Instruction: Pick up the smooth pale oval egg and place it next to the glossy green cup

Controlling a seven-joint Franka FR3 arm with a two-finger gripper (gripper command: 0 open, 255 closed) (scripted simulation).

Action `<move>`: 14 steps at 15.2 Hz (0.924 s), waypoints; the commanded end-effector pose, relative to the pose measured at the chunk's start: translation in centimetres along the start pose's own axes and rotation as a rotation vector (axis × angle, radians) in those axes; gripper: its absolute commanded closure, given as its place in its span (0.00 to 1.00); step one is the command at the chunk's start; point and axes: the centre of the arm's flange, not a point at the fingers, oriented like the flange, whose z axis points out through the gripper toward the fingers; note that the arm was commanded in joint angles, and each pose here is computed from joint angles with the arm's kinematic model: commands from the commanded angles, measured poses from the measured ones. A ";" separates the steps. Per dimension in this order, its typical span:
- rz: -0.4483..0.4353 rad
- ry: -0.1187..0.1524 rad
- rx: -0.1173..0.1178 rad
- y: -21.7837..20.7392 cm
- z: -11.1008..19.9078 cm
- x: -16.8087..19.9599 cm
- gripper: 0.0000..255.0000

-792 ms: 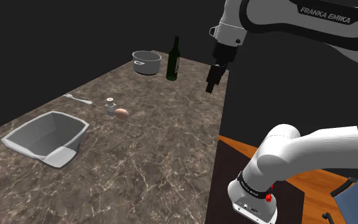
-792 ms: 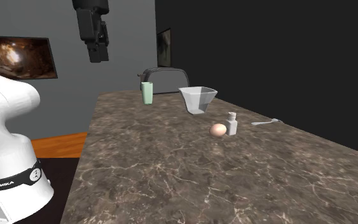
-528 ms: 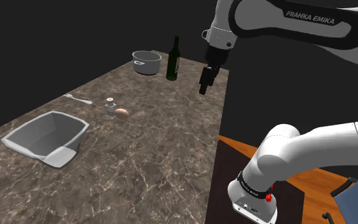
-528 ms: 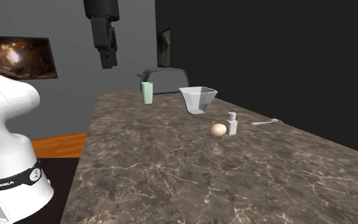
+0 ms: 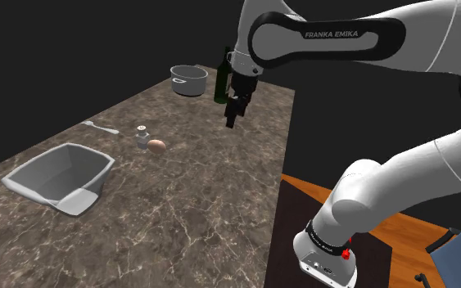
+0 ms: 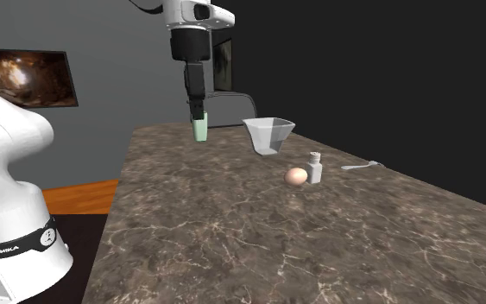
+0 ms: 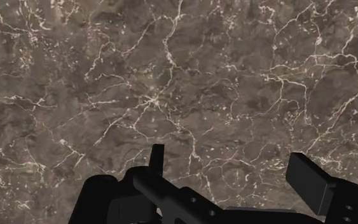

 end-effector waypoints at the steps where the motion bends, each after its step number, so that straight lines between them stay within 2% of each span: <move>1: -0.015 0.003 -0.003 -0.5 1.5 2.5 0.00; 14: -0.109 0.013 -0.024 -3.1 10.6 16.7 0.00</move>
